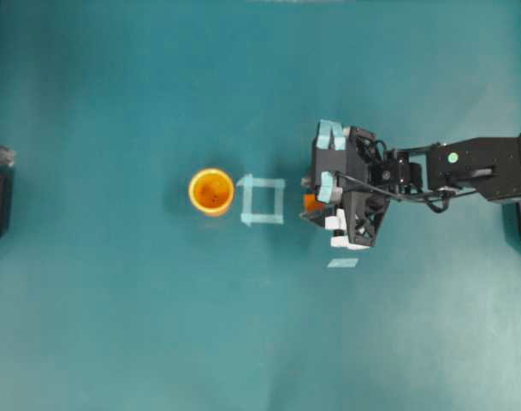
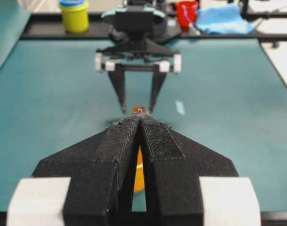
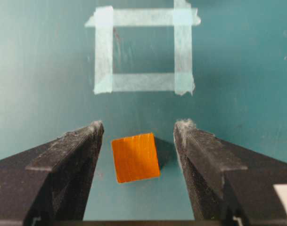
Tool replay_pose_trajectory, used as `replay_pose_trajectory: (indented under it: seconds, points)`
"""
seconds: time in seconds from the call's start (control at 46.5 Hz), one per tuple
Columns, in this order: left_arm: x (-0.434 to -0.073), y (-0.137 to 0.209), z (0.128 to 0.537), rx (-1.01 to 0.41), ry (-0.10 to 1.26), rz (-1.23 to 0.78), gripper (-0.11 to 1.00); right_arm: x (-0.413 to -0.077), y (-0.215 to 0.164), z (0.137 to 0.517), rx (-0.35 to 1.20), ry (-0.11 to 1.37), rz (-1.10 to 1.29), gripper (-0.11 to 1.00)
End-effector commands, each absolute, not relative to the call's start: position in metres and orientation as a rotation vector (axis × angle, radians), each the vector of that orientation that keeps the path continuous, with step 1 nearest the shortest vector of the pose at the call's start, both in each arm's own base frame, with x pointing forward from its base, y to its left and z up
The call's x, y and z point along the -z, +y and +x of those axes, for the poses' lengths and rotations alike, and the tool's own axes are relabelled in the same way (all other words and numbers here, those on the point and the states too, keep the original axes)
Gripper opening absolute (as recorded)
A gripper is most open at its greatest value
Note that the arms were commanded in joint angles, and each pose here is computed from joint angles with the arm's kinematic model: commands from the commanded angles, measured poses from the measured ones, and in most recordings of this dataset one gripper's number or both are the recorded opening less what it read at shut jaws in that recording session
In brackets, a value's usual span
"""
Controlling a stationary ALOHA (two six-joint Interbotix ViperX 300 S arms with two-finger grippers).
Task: Move the block to the left with right arm.
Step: 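Lower the right gripper around the orange block and close it, then carry the held block left over the square and cup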
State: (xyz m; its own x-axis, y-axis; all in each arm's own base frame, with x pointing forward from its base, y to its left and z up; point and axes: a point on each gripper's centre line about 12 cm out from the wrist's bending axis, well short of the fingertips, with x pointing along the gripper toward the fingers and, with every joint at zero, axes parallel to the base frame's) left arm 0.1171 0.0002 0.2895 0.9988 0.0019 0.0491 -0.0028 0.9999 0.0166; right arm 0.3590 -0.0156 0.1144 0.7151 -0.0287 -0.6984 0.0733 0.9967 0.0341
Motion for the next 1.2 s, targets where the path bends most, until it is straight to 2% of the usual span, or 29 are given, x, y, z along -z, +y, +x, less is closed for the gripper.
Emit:
replay_pose_trajectory:
  seconds: [0.0, 0.473, 0.559, 0.687, 0.773, 0.859, 1.182]
  points:
    - [-0.293, 0.0, 0.118, -0.001, -0.054, 0.017, 0.0, -0.122, -0.015, 0.364, 0.051, 0.752, 0.055, 0.64]
    - [-0.291, 0.0, 0.118, -0.001, -0.043, 0.017, 0.0, -0.113, -0.015, 0.356, 0.055, 0.8, 0.057, 0.6]
    - [-0.292, 0.0, 0.118, -0.001, -0.044, 0.017, 0.0, -0.113, -0.015, 0.356, 0.054, 0.801, 0.057, 0.55]
    - [-0.292, 0.0, 0.118, -0.001, -0.044, 0.017, 0.0, -0.113, -0.015, 0.357, 0.059, 0.81, 0.063, 0.4]
    - [-0.292, 0.0, 0.118, -0.001, -0.041, 0.015, 0.0, -0.115, -0.014, 0.357, 0.058, 0.818, 0.066, 0.4]
    - [-0.293, 0.0, 0.117, -0.001, -0.044, 0.007, -0.01, -0.129, -0.013, 0.36, 0.057, 0.809, 0.064, 0.4]
    - [-0.297, 0.0, 0.114, 0.0, -0.048, 0.004, 0.0, -0.236, -0.015, 0.388, 0.062, 0.724, 0.048, 0.4]
